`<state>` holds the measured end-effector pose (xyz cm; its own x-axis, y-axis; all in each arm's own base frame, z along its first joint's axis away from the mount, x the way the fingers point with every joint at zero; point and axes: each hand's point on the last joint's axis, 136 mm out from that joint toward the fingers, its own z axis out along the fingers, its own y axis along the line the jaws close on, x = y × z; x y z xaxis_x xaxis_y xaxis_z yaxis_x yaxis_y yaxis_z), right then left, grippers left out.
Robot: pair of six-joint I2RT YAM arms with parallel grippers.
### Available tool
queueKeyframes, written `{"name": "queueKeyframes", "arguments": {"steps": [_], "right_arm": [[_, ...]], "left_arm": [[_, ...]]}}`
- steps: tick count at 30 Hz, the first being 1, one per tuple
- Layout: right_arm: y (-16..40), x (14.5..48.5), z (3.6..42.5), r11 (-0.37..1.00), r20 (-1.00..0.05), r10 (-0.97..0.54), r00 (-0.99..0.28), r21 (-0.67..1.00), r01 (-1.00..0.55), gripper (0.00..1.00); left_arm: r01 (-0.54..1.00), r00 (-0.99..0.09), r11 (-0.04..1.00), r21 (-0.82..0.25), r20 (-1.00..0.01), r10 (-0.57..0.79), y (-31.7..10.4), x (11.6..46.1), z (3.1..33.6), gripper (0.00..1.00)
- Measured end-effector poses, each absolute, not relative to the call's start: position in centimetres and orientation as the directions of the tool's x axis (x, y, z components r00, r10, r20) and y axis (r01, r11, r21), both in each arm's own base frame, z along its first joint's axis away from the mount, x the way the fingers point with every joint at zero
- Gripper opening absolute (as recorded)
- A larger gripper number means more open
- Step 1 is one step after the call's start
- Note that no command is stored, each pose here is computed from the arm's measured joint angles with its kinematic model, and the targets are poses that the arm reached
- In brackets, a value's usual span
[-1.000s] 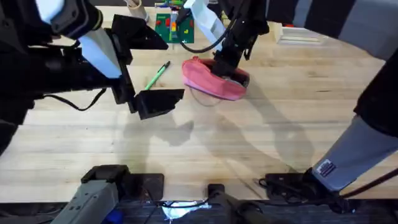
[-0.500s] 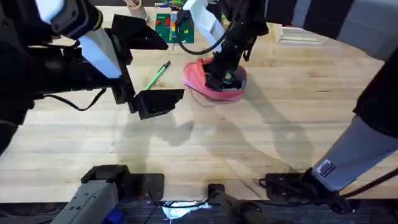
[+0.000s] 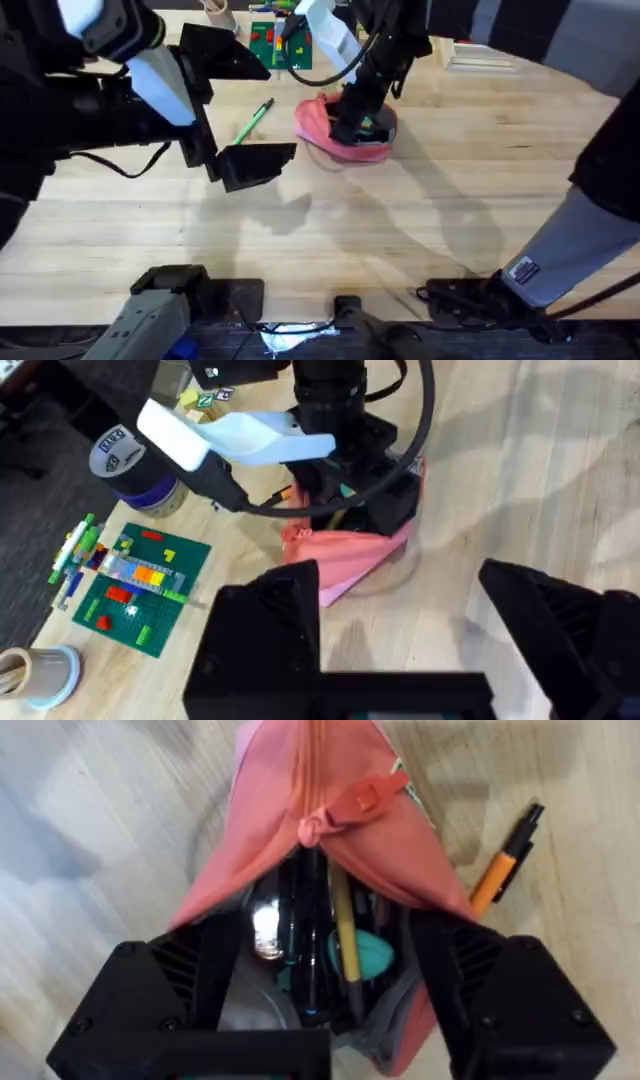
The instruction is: Unzip the bag, pick up the pens from the table one at a time and place them inside, then zip the bag closed.
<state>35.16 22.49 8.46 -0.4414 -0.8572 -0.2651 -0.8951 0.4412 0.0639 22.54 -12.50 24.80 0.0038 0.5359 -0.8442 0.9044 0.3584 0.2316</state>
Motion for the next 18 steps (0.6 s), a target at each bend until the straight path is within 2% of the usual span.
{"name": "queueKeyframes", "arguments": {"steps": [3, 4, 10, 18], "right_arm": [[22.3, 34.7, 9.4, 0.456, -0.27, -0.848, -0.456, 0.067, -0.888, 0.996], [22.0, 34.4, 11.8, 0.47, -0.302, -0.835, -0.46, 0.043, -0.882, 0.996], [21.3, 33.4, 17.9, 0.499, -0.41, -0.795, -0.448, -0.021, -0.866, 0.996], [19.0, 32.4, 21.3, 0.608, -0.453, -0.709, -0.54, -0.005, -0.794, 0.996]], "left_arm": [[0.904, 0.004, 0.358, 0.232, -0.844, 0.536, -12.5, 22.5, 24.8, 0.993], [0.904, 0.004, 0.358, 0.231, -0.844, 0.536, -12.5, 22.5, 24.8, 0.993], [0.904, 0.005, 0.358, 0.232, -0.844, 0.536, -12.5, 22.6, 24.8, 0.993], [0.887, -0.026, 0.388, 0.251, -0.811, 0.584, -11.6, 23.1, 24.0, 0.993]]}}
